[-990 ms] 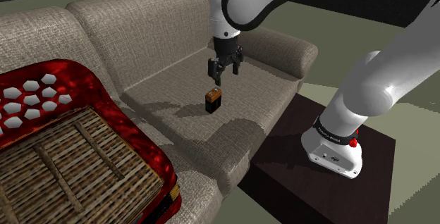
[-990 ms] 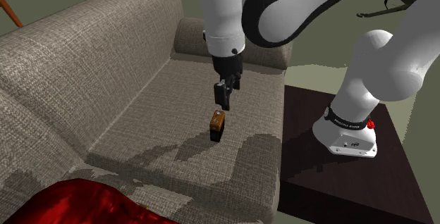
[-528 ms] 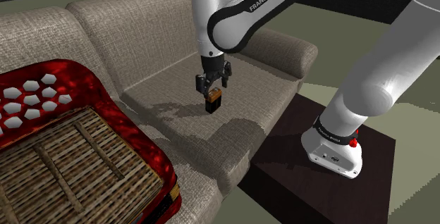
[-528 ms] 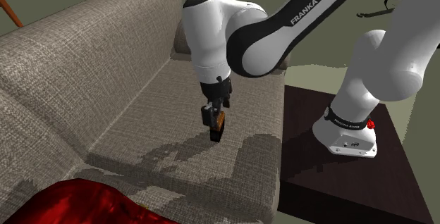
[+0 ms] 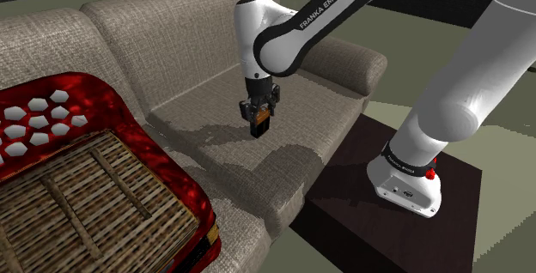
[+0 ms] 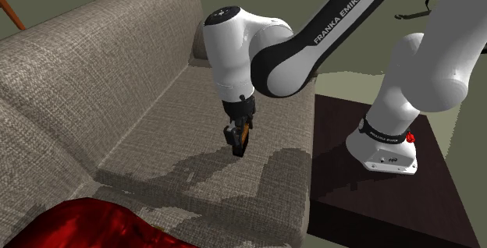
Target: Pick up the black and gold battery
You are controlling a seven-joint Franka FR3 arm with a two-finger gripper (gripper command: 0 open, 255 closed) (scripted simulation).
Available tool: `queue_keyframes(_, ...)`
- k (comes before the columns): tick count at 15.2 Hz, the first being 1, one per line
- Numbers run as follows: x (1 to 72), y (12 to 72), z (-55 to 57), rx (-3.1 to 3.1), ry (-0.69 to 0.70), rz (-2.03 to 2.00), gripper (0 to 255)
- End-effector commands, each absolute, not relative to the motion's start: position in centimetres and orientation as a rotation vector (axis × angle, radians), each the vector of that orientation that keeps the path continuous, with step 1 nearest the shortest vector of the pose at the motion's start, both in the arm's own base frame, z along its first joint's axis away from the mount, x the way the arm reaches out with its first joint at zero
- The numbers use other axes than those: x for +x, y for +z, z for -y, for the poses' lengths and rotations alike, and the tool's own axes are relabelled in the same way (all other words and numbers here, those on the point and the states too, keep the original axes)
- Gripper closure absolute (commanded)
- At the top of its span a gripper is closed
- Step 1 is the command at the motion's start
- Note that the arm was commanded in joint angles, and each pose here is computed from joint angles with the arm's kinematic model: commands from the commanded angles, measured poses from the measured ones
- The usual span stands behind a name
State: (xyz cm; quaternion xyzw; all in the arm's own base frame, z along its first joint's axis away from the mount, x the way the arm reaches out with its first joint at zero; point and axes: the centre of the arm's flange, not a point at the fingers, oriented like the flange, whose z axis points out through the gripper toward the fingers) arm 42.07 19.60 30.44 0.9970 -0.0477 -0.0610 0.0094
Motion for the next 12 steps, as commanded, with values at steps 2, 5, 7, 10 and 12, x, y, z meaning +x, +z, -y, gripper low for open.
queue_keyframes(2, 42.1, 30.4, -19.6, 3.113, -0.19, 0.149, 255)
queue_keyframes(5, 42.1, 30.4, -19.6, 3.113, -0.19, 0.149, 255)
queue_keyframes(7, 42.1, 30.4, -19.6, 3.113, -0.19, 0.149, 255)
queue_keyframes(10, 42.1, 31.4, -19.6, 3.113, -0.19, 0.149, 255)
queue_keyframes(12, 42.1, 32.5, -19.6, 3.113, -0.19, 0.149, 255)
